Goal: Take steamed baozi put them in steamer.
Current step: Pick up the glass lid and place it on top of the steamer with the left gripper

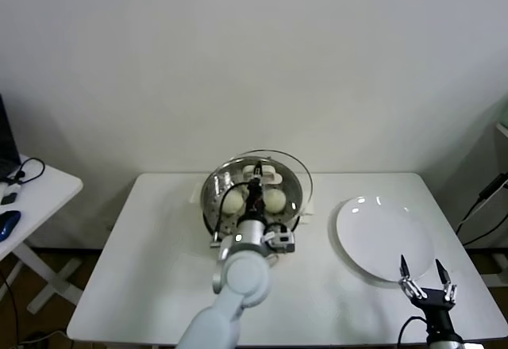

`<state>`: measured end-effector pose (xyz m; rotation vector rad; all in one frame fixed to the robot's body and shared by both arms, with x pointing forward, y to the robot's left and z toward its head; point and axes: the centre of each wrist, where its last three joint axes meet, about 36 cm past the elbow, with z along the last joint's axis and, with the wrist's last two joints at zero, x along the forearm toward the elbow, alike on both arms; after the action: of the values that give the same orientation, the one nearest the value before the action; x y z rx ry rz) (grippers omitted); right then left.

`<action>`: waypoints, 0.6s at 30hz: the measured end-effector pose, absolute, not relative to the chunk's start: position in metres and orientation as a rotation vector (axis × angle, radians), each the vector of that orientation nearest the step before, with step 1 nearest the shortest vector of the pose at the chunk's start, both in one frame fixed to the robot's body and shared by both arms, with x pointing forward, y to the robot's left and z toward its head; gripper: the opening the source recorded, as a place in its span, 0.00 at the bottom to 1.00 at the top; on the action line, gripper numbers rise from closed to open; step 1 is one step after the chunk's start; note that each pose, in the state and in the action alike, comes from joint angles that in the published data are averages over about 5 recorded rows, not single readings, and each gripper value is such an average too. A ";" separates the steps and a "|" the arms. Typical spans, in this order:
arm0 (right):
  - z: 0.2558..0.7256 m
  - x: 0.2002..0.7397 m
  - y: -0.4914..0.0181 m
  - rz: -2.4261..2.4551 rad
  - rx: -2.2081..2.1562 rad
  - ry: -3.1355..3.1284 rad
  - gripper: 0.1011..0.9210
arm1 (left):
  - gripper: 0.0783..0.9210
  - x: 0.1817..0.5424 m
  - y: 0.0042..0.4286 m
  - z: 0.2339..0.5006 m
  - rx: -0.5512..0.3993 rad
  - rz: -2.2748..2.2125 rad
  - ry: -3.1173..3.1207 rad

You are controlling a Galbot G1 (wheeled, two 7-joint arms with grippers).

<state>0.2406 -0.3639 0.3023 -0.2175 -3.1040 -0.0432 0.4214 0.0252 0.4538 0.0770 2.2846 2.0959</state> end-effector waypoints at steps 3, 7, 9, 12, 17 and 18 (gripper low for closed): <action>0.302 0.240 -0.364 -0.044 -0.215 -3.105 0.88 | 0.07 0.422 0.024 0.450 0.074 2.103 2.286; 0.303 0.239 -0.363 -0.044 -0.212 -3.105 0.88 | 0.07 0.423 0.024 0.446 0.064 2.114 2.285; 0.303 0.239 -0.363 -0.043 -0.210 -3.106 0.88 | 0.07 0.423 0.024 0.444 0.061 2.122 2.286; 0.303 0.239 -0.364 -0.042 -0.210 -3.107 0.88 | 0.07 0.423 0.026 0.440 0.061 2.137 2.287; 0.303 0.239 -0.364 -0.046 -0.209 -3.109 0.88 | 0.07 0.425 0.027 0.435 0.059 2.154 2.285; 0.303 0.239 -0.364 -0.047 -0.208 -3.109 0.88 | 0.07 0.425 0.027 0.435 0.058 2.157 2.285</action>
<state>0.2386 -0.3640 0.3030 -0.2076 -3.1093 -0.0467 0.4250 0.0269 0.4346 0.0578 2.2853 2.1566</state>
